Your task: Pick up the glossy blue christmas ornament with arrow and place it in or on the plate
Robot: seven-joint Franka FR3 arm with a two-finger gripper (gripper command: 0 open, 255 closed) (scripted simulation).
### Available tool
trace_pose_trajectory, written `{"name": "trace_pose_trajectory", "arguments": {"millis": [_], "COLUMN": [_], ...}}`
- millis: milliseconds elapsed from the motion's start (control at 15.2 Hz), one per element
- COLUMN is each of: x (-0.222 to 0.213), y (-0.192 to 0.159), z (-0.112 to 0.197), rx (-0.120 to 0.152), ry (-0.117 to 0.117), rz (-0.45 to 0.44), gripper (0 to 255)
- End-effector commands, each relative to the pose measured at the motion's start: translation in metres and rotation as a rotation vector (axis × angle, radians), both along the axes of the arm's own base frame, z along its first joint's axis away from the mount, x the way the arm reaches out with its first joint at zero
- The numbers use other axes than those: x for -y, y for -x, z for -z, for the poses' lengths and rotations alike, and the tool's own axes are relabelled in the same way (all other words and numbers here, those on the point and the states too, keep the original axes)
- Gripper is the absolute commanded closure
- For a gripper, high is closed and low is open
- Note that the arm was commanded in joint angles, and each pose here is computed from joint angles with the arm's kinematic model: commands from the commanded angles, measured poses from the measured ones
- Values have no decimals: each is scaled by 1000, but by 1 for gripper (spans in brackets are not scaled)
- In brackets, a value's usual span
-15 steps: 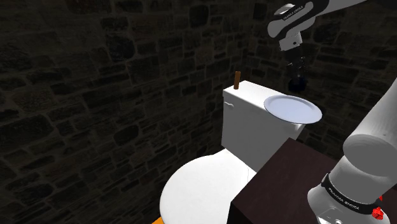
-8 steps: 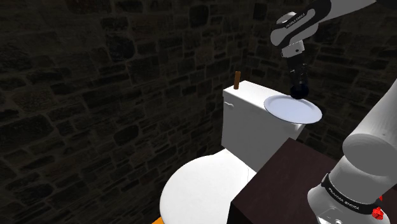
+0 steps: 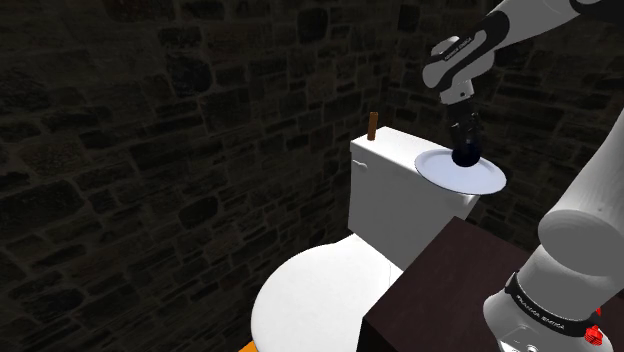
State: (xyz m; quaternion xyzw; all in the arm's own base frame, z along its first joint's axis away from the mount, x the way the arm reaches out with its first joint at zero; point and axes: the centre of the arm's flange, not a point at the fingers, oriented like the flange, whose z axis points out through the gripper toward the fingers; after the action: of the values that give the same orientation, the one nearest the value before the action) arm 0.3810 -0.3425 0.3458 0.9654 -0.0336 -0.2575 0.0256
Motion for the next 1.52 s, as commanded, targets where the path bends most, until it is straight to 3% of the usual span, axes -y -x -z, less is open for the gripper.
{"name": "trace_pose_trajectory", "arguments": {"millis": [0,660,726,1056,1320,1452], "x": [-1,-1,-1,-1,-3,-3], "y": [0,0,0,0,-25,-25], "z": [10,19,19,19,-25,-25], "rx": [1,1,1,1,1,1], "ry": [0,0,0,0,0,0], "rz": [0,0,0,0,0,0], "gripper": [255,255,0,0,0,0]}}
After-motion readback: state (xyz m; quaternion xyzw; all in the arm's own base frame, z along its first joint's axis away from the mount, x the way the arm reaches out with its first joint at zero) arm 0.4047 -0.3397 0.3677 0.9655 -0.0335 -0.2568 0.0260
